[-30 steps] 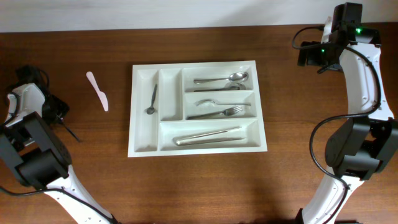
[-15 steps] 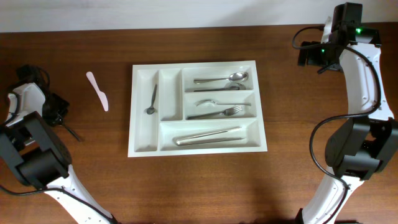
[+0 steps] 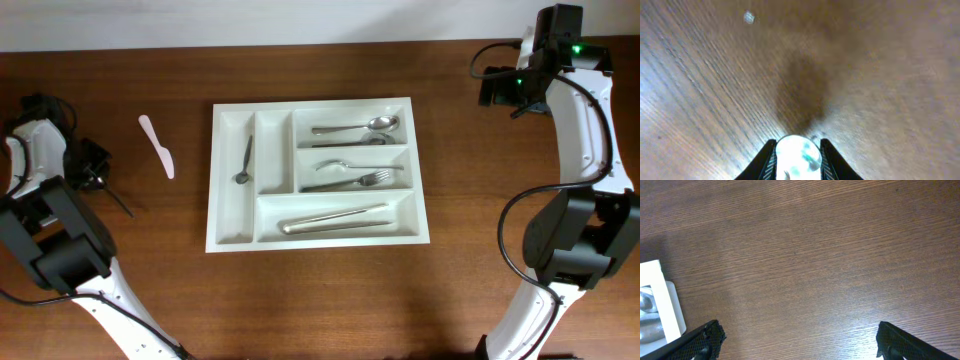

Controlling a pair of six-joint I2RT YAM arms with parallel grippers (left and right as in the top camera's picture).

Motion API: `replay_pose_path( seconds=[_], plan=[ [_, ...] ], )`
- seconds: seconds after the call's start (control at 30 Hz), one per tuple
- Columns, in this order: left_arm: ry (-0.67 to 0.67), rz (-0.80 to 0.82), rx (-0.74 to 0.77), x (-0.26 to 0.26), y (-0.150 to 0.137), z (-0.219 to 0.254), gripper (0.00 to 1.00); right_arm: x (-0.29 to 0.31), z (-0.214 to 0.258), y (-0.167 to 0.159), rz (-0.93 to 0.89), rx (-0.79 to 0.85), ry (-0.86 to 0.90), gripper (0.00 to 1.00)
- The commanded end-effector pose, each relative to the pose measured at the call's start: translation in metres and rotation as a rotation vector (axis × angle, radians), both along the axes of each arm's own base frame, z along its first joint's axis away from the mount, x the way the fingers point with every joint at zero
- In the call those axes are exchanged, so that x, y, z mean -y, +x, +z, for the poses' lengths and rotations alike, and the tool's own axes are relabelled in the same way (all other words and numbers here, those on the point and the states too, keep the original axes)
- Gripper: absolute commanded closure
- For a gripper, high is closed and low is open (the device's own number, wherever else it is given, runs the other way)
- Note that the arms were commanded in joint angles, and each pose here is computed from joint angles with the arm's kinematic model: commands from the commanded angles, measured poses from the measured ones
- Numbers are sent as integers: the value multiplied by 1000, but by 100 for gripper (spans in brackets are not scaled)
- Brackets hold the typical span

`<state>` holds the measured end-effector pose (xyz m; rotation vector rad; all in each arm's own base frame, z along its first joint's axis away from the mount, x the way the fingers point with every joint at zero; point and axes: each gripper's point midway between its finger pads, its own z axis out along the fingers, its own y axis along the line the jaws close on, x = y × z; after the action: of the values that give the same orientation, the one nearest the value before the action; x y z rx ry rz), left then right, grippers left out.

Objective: Pack container
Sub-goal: 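Grasp the silver spoon with the left gripper, then place the spoon with the left gripper in the tray's left narrow compartment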

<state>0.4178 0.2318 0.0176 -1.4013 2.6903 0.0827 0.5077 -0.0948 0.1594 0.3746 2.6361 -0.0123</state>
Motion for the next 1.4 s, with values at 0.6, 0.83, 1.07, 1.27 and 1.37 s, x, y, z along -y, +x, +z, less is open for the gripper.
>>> replay_pose_path(
  seconds=[0.6, 0.83, 1.07, 1.27, 1.37],
  plan=[
    [-58, -460, 176, 138, 90, 59, 98, 1, 8, -2, -10, 15, 0, 1],
    [-17, -707, 237, 207, 113, 92, 98, 1, 8, -1, -10, 15, 0, 1],
    [-11, -868, 184, 261, 102, 89, 98, 1, 8, -1, -10, 15, 0, 1],
    [32, -928, 106, 283, 90, 71, 98, 1, 8, -2, -10, 15, 0, 1],
    [2, -895, 47, 286, 78, 50, 98, 1, 8, -2, -10, 15, 0, 1]
  ],
)
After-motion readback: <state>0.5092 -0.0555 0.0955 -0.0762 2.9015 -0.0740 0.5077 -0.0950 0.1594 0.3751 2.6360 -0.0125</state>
